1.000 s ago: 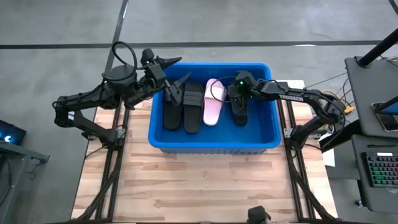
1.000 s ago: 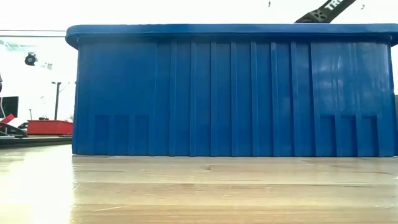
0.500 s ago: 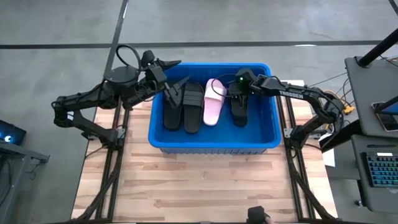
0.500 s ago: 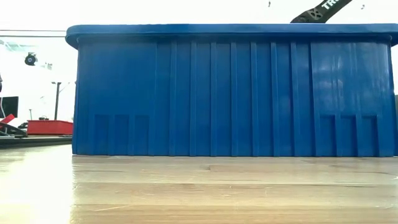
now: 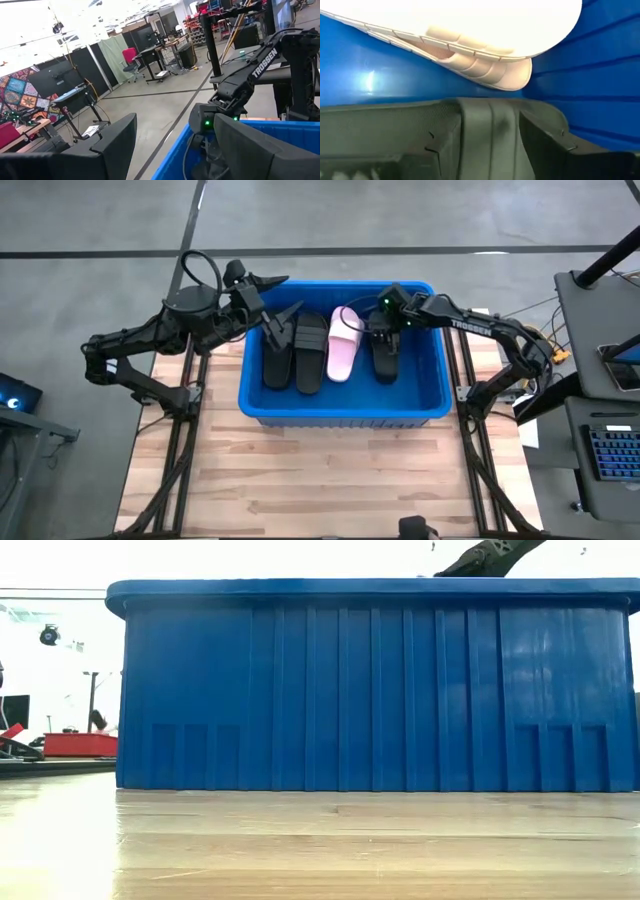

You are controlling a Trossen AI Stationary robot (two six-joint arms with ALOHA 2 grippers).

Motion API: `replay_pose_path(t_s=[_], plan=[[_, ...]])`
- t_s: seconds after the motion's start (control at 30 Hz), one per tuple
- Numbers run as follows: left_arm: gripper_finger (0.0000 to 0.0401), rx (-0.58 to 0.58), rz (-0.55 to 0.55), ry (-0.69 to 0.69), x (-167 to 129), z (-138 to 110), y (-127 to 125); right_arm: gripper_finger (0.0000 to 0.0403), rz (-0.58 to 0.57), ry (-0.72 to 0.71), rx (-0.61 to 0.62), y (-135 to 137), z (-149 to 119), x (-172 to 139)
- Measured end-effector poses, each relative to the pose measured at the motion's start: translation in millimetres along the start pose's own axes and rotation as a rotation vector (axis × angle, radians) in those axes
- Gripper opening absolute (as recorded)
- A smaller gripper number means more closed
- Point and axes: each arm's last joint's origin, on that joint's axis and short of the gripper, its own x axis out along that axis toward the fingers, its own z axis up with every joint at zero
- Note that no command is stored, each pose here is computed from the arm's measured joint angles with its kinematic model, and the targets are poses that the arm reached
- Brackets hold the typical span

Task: Pick and place slides into bin
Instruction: Put the black slides into the blue bin, then return to Home Position

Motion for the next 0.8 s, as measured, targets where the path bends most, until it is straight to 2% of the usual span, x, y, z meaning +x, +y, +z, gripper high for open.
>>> replay_pose_path(t_s=[0.3,0.37,0.43,0.47,0.53,0.57,0.63,0.7,0.8], plan=[[0.0251,-0.001,0.001,0.000,0,0,0,0.0187,0.062,0.072,0.034,1,1,-13],[0.0251,0.000,0.001,0.000,0,0,0,0.0187,0.071,0.089,0.106,-1,4,-20],[0.0251,0.000,0.000,0.001,0,0,0,0.0184,0.080,0.082,0.249,-4,9,-30],[0.0251,0.000,0.000,0.000,0,0,0,0.0182,0.115,0.043,0.330,-6,13,-36],[0.0251,0.000,0.000,0.001,0,0,0,0.0177,0.273,-0.143,0.467,-9,25,-50],[0.0251,0.000,0.000,0.001,0,0,0,0.0173,0.367,-0.283,0.503,-11,33,-60],[0.0251,0.002,0.001,0.001,0,0,0,0.0166,0.517,-0.552,0.496,-9,54,-82],[0.0251,0.003,0.006,0.002,1,0,1,0.0158,0.515,-0.733,0.455,-3,69,-104],[0.0251,0.003,0.011,0.004,1,-1,2,0.0147,0.381,-0.889,0.418,14,77,-138]])
